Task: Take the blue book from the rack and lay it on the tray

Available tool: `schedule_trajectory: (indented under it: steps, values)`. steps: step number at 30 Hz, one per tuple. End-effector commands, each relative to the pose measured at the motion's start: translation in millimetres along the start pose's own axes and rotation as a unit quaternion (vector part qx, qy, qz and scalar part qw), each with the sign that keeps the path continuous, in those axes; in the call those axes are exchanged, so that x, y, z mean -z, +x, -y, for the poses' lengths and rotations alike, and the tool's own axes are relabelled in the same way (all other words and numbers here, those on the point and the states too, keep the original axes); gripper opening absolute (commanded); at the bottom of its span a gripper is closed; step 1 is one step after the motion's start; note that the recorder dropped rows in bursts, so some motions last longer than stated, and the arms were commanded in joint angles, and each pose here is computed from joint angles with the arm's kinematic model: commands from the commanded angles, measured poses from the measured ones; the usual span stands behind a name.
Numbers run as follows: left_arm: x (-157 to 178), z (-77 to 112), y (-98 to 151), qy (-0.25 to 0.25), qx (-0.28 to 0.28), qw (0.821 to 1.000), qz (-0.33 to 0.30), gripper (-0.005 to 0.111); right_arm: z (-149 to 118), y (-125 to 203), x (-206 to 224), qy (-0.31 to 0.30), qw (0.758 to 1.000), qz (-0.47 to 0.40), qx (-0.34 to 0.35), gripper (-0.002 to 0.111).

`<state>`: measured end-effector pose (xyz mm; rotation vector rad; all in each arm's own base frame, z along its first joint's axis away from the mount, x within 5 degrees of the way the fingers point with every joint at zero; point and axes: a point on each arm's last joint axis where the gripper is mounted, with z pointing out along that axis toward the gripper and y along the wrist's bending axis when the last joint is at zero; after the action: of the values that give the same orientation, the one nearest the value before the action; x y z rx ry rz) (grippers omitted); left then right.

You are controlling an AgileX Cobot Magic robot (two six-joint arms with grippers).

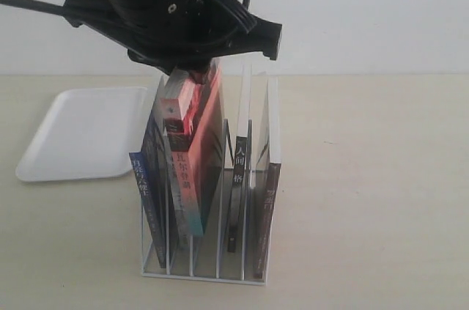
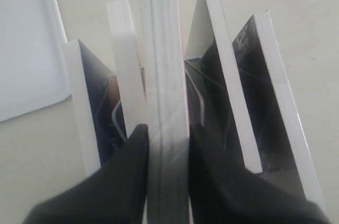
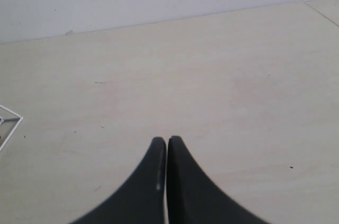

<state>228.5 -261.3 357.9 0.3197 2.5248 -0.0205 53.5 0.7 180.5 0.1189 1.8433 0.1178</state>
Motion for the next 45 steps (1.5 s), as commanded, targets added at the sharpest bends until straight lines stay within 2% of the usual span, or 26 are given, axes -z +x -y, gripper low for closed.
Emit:
schedule_trajectory:
  steps: [1, 19, 45]
  values:
    - [10, -4.5, -5, 0.004, 0.000, 1.000, 0.022, 0.017, 0, -1, 0, 0.001, 1.000, 0.004, 0.004, 0.000]
    - [23, -4.3, -16, 0.024, 0.009, 0.998, 0.054, 0.017, 0, -1, 0, 0.001, 1.000, 0.004, 0.004, 0.000]
    - [21, -4.8, -14, 0.024, 0.013, 0.998, 0.056, 0.017, 0, -1, 0, 0.001, 1.000, 0.004, 0.004, 0.000]
